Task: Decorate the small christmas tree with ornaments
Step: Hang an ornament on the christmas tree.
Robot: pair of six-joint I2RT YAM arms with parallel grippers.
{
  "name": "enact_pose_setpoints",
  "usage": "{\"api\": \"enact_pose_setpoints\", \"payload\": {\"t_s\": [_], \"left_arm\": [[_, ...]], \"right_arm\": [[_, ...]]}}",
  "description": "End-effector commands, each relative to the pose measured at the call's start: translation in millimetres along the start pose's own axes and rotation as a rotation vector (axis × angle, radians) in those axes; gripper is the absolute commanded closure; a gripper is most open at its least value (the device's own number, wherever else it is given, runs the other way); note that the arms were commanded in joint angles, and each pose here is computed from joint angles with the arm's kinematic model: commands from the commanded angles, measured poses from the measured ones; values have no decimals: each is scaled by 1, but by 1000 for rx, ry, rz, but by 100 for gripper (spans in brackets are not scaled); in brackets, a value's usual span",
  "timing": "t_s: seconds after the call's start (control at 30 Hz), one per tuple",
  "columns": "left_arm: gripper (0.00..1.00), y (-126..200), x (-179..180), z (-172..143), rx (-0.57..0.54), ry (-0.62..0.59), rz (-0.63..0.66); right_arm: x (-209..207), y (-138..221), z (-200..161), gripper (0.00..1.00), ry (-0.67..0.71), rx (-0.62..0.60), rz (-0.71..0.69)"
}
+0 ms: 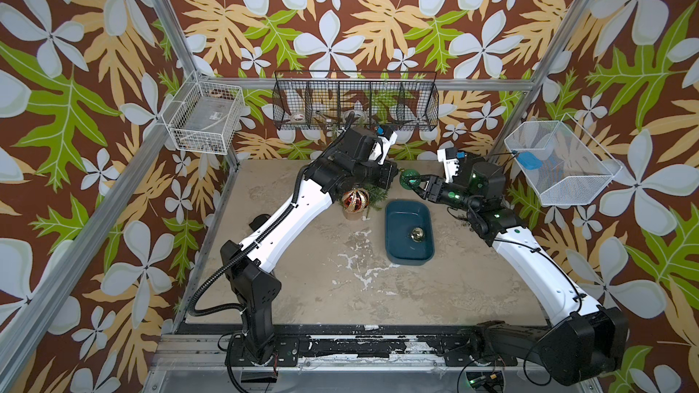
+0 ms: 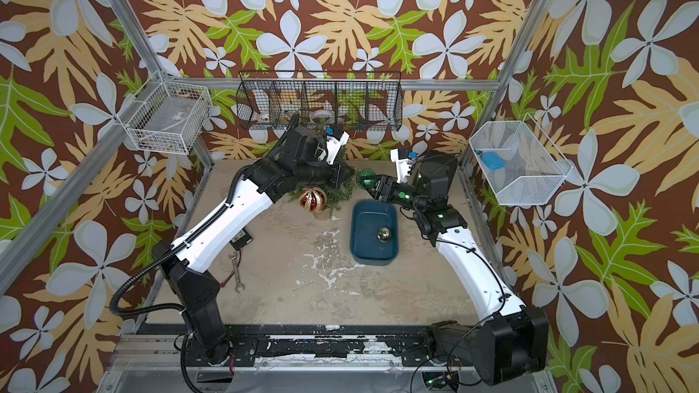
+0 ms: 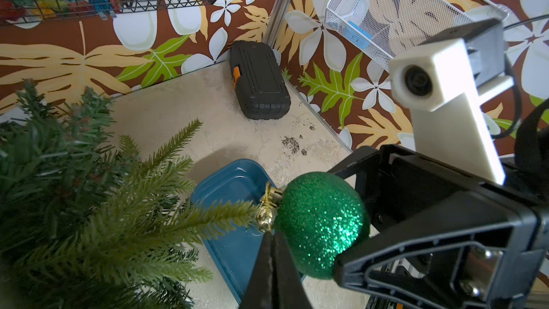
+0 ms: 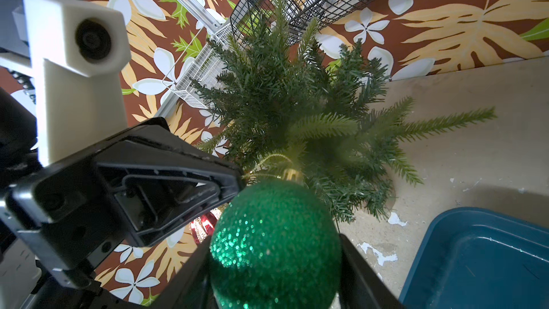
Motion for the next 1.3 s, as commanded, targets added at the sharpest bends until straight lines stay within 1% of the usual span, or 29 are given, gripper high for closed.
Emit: {"api": "enact_pose_setpoints", "payload": {"t_s": [0.0, 0.8, 1.27], "left_arm": [[100, 1, 1, 0, 1, -2, 8], [100, -4, 9, 7, -16, -7, 63], [100, -1, 17, 8, -24, 7, 84]], "right_arm": [[5, 0, 4, 40, 18, -16, 30], [-4, -12, 9, 41, 5, -17, 37], [-6, -16, 8, 41, -7, -8, 54]]}}
Point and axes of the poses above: each gripper's point midway between its finger pads, its own y axis back along the fingers, its own x axis along the line the jaws close on, z = x × y, the point moved 5 cm from there along y, back along the fingers, and after that the axes turned 2 degrees about -y, right-handed, at the moved point
